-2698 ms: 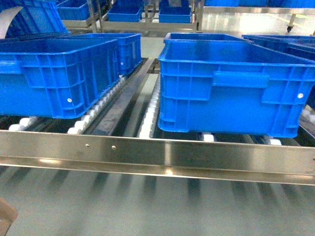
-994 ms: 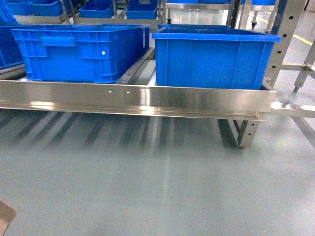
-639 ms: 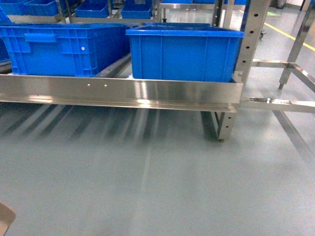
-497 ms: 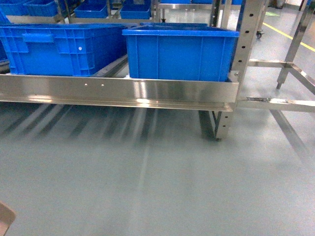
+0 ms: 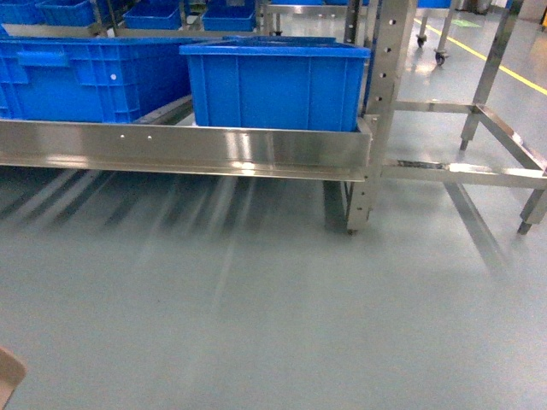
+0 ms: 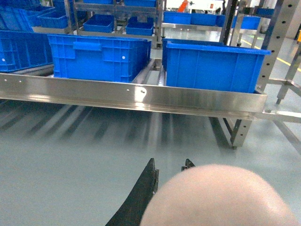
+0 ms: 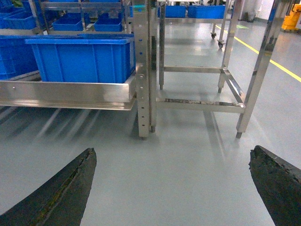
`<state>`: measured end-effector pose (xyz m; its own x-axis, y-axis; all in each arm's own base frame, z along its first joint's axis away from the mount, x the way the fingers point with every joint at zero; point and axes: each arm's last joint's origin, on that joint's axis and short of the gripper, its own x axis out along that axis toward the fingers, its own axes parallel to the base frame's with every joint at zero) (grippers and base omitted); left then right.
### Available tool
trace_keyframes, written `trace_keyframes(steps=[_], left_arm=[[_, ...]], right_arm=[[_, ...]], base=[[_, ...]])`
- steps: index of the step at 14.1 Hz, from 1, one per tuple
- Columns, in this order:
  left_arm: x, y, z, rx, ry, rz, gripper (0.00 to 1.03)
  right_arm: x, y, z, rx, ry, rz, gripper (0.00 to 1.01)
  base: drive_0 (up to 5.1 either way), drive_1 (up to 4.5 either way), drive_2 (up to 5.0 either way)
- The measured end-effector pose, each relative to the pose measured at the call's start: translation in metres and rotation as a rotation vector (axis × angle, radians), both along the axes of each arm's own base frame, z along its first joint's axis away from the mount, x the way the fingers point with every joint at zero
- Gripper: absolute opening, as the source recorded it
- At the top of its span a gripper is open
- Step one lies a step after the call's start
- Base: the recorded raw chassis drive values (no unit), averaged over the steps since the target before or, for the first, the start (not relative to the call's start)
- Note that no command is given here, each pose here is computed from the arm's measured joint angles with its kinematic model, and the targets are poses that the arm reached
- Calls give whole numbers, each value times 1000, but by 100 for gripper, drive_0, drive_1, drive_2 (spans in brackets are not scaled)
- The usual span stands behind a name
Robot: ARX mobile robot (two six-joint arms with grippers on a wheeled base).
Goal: Place part in tray to right shelf
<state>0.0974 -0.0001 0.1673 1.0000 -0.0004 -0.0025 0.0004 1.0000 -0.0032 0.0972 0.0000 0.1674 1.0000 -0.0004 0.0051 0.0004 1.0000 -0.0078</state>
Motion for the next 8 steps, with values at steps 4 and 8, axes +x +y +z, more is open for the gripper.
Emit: trace_keyframes(steps=[4, 8], left_arm=[[0, 0, 0, 1, 1, 0, 12], [0, 0, 0, 3, 2, -1, 12]], right_arm=[[0, 0, 0, 0, 1, 0, 98], [0, 0, 0, 0, 0, 0, 98]], base=[[444, -418, -21], [443, -419, -22]])
